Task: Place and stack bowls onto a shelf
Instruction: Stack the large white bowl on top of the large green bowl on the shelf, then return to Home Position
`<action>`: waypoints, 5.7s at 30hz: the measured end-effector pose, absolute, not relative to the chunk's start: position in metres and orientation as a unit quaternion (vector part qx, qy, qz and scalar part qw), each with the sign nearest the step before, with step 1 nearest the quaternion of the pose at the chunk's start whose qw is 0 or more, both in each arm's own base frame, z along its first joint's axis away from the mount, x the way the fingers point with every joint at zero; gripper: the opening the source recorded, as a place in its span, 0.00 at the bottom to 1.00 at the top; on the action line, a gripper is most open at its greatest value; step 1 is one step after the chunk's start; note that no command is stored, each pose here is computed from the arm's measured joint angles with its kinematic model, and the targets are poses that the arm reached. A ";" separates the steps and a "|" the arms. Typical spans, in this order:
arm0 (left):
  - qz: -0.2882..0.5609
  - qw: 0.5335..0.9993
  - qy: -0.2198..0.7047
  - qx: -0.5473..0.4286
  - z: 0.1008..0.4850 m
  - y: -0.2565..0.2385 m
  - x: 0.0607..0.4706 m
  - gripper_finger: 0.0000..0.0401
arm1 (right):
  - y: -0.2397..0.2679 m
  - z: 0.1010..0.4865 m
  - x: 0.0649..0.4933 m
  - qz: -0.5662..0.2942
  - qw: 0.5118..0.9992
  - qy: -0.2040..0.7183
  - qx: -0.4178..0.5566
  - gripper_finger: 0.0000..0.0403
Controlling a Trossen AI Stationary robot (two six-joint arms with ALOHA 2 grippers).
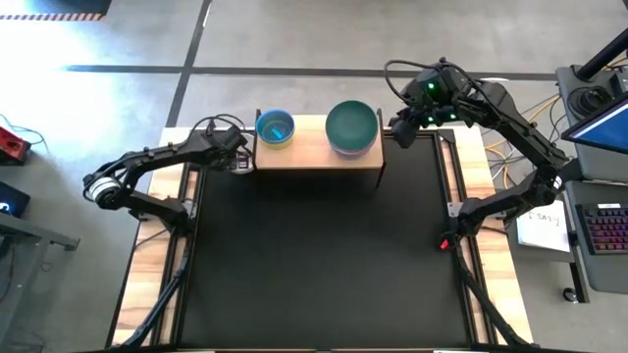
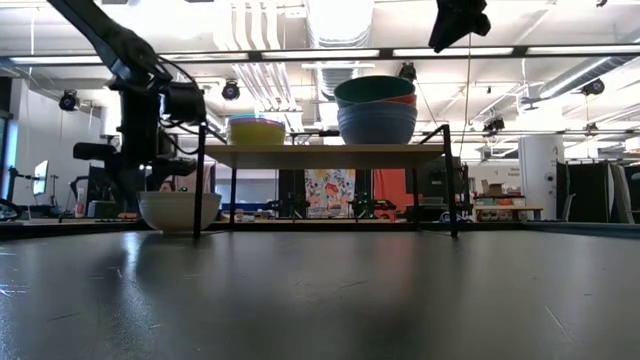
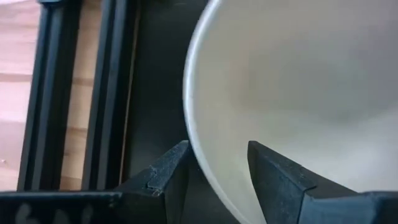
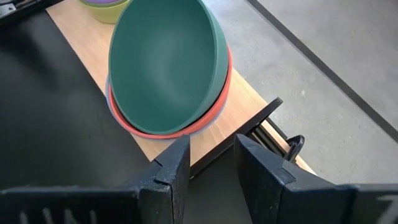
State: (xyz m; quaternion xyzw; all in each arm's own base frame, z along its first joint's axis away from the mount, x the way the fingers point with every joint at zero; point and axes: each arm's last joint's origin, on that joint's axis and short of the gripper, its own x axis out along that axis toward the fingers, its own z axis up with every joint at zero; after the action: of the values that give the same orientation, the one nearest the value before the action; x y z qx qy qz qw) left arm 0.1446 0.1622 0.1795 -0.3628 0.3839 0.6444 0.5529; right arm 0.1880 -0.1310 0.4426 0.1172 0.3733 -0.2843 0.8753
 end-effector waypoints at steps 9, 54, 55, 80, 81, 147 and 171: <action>0.662 0.530 0.366 -0.382 0.170 0.163 0.136 0.31 | -0.131 0.442 0.188 -0.284 0.874 0.376 0.118 0.28; 0.769 0.545 0.206 -0.264 0.328 0.202 0.147 0.00 | -0.129 0.439 0.185 -0.285 0.863 0.395 0.132 0.27; 0.767 0.549 0.203 -0.262 0.333 0.202 0.148 0.00 | -0.129 0.439 0.185 -0.285 0.863 0.395 0.132 0.27; 0.382 0.903 0.094 -0.174 0.407 0.102 0.268 0.00 | -0.130 0.438 0.186 -0.275 0.866 0.402 0.111 0.27; 0.374 0.908 0.085 -0.170 0.407 0.100 0.273 0.00 | -0.130 0.438 0.186 -0.270 0.868 0.405 0.100 0.27; 0.336 0.884 0.316 -0.077 0.402 0.178 0.395 0.29 | -0.130 0.415 0.186 -0.252 0.841 0.468 0.105 0.27; 0.400 0.851 0.339 -0.032 0.427 0.059 0.295 0.35 | -0.080 0.375 0.121 -0.214 0.926 0.305 0.060 0.27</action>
State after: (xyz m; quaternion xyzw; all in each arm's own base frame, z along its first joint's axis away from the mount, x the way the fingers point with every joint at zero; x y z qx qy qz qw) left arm 0.2949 0.0593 0.4267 -0.0317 0.3386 0.3996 0.8513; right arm 0.1211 -0.0799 0.3746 0.0600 0.3045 -0.2139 0.9262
